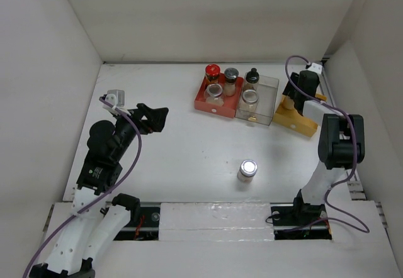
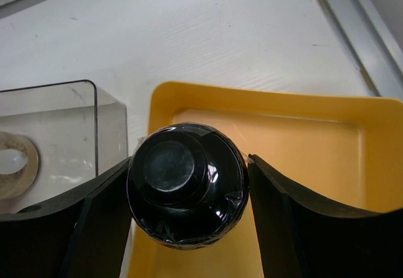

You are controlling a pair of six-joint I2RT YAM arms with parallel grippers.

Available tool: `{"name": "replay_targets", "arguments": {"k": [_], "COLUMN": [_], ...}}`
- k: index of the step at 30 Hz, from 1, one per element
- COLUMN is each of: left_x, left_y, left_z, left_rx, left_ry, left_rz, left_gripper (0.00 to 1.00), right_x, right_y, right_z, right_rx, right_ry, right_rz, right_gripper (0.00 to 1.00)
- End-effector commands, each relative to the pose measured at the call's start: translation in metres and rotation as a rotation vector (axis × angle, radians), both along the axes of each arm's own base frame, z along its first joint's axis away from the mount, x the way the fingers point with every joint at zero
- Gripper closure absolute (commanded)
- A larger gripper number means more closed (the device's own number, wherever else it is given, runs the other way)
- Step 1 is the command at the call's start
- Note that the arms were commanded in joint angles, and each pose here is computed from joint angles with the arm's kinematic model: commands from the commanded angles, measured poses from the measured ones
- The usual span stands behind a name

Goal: Organize the condiment bottles

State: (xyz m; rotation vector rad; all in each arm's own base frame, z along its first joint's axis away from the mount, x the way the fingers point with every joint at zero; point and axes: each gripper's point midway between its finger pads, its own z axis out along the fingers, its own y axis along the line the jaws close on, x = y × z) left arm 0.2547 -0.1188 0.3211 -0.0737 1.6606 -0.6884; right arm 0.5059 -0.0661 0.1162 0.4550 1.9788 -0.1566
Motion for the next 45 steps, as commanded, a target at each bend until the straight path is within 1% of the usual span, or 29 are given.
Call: {"name": "replay_targets", "arguments": {"k": [1, 2, 5, 7, 10, 12, 15, 16, 19, 20, 23, 26, 27, 28, 29, 30, 31, 33, 34, 35, 36, 37, 38, 39, 40, 41, 42, 43, 45], "left_x": [0.002, 0.002, 0.002, 0.003, 0.003, 0.001, 0.001, -0.001, -0.001, -0.001, -0.001, -0.003, -0.003, -0.003, -0.003, -0.003, -0.003, -0.003, -0.001, -0.001, -0.001, -0.001, -0.001, -0.001, -0.003, -0.003, -0.004, -0.004, -0.004], "left_y": [0.000, 0.000, 0.000, 0.002, 0.002, 0.002, 0.002, 0.003, 0.003, 0.003, 0.003, 0.003, 0.003, 0.005, 0.005, 0.005, 0.005, 0.003, 0.003, 0.003, 0.003, 0.003, 0.003, 0.003, 0.003, 0.005, 0.003, 0.003, 0.003], "left_z": [0.017, 0.017, 0.017, 0.017, 0.017, 0.019, 0.017, 0.019, 0.019, 0.019, 0.019, 0.021, 0.021, 0.021, 0.021, 0.021, 0.021, 0.021, 0.019, 0.019, 0.019, 0.019, 0.019, 0.019, 0.021, 0.021, 0.021, 0.021, 0.026], "left_rx": [-0.006, -0.006, -0.006, -0.006, -0.006, -0.009, -0.006, -0.009, -0.009, -0.009, -0.009, -0.011, -0.011, -0.011, -0.011, -0.011, -0.011, -0.011, -0.009, -0.009, -0.009, -0.009, -0.009, -0.009, -0.011, -0.011, -0.012, -0.012, -0.014], "left_ry": [-0.066, -0.066, -0.066, -0.066, -0.066, -0.075, -0.066, -0.075, -0.075, -0.075, -0.075, -0.083, -0.083, -0.083, -0.083, -0.083, -0.083, -0.083, -0.075, -0.075, -0.075, -0.075, -0.075, -0.075, -0.083, -0.083, -0.083, -0.083, -0.092], "left_rz": [-0.002, -0.002, -0.002, 0.007, 0.007, 0.007, 0.007, 0.007, 0.007, 0.007, 0.007, 0.007, 0.007, 0.016, 0.016, 0.016, 0.016, 0.007, 0.007, 0.007, 0.007, 0.007, 0.007, 0.007, 0.007, 0.016, 0.007, 0.007, 0.007], "left_gripper": [0.01, 0.01, 0.01, 0.01, 0.01, 0.01, 0.01, 0.01, 0.01, 0.01, 0.01, 0.01, 0.01, 0.01, 0.01, 0.01, 0.01, 0.01, 0.01, 0.01, 0.01, 0.01, 0.01, 0.01, 0.01, 0.01, 0.02, 0.02, 0.02], "right_x": [0.036, 0.043, 0.048, 0.048, 0.048, 0.049, 0.049, 0.049, 0.045, 0.045, 0.044, 0.039, 0.032, 0.027, 0.022, 0.012, 0.002, -0.014, -0.031, -0.042, -0.052, -0.067, -0.085, -0.098, -0.114, -0.136, -0.156, -0.174, -0.215], "right_y": [0.008, 0.012, 0.024, 0.029, 0.042, 0.047, 0.048, 0.045, 0.036, 0.036, 0.033, 0.040, 0.040, 0.037, 0.037, 0.040, 0.041, 0.053, 0.058, 0.067, 0.092, 0.105, 0.120, 0.134, 0.159, 0.167, 0.173, 0.185, 0.187], "right_z": [0.051, 0.056, 0.050, 0.050, 0.048, 0.042, 0.037, 0.044, 0.053, 0.053, 0.058, 0.054, 0.055, 0.059, 0.064, 0.062, 0.088, 0.106, 0.120, 0.121, 0.121, 0.107, 0.114, 0.109, 0.103, 0.104, 0.089, 0.084, 0.071], "right_rx": [0.026, 0.034, 0.061, 0.062, 0.090, 0.104, 0.114, 0.106, 0.076, 0.075, 0.050, 0.056, 0.056, 0.049, 0.037, 0.031, 0.020, 0.011, 0.009, 0.012, 0.023, 0.042, 0.072, 0.089, 0.113, 0.124, 0.141, 0.156, 0.171], "right_ry": [-0.173, -0.187, -0.177, -0.177, -0.179, -0.169, -0.161, -0.173, -0.188, -0.188, -0.182, -0.172, -0.171, -0.176, -0.183, -0.175, -0.228, -0.263, -0.295, -0.288, -0.281, -0.246, -0.255, -0.235, -0.210, -0.207, -0.127, -0.097, -0.009], "right_rz": [0.050, 0.073, 0.135, 0.145, 0.213, 0.242, 0.238, 0.226, 0.186, 0.186, 0.179, 0.197, 0.197, 0.181, 0.161, 0.153, 0.144, 0.151, 0.157, 0.177, 0.240, 0.266, 0.308, 0.348, 0.426, 0.470, 0.497, 0.536, 0.564], "right_gripper": [0.46, 0.46, 0.46, 0.46, 0.44, 0.40, 0.32, 0.28, 0.22, 0.18, 0.09, 0.05, 0.03, 0.01, 0.01, 0.01, 0.01, 0.01, 0.01, 0.01, 0.01, 0.01, 0.01, 0.01, 0.01, 0.01, 0.01, 0.01, 0.01]}}
